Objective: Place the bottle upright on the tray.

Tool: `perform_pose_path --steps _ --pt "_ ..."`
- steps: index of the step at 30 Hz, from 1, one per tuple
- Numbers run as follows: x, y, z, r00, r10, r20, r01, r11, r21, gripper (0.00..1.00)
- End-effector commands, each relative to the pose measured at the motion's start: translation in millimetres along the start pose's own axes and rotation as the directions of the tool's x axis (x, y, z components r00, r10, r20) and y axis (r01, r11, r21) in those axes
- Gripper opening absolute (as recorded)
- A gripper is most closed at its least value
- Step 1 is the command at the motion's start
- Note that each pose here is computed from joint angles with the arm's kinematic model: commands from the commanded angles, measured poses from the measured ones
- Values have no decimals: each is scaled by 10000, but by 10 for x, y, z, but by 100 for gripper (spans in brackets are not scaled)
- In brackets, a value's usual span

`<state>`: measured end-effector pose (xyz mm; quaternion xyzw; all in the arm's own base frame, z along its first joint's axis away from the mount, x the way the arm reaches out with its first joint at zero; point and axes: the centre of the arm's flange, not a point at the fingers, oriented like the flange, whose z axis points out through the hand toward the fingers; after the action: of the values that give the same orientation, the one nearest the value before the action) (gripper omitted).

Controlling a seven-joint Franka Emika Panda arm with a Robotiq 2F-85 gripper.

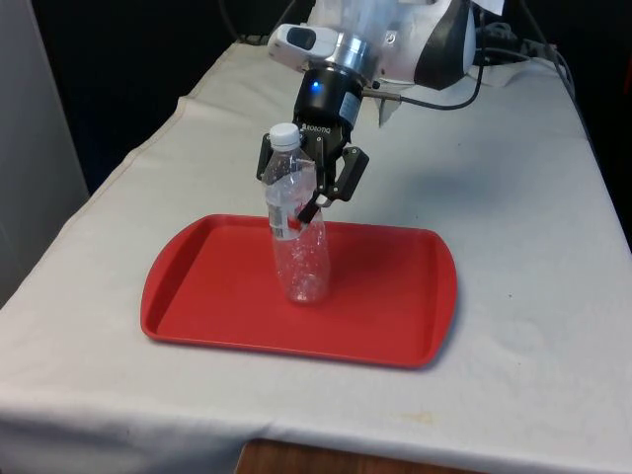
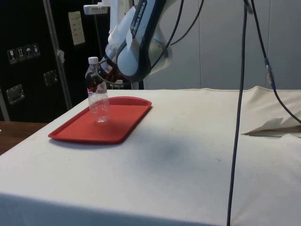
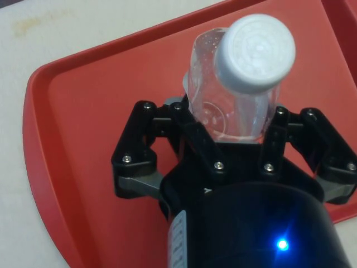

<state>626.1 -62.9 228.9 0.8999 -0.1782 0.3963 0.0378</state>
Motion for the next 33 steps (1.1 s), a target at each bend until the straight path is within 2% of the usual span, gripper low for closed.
perform_pose_path --steps 1,33 --pt "0 0 0 10000 0 0 0 10000 0 35" --pt "-50 -1 31 10000 -52 60 52 10000 -23 35"
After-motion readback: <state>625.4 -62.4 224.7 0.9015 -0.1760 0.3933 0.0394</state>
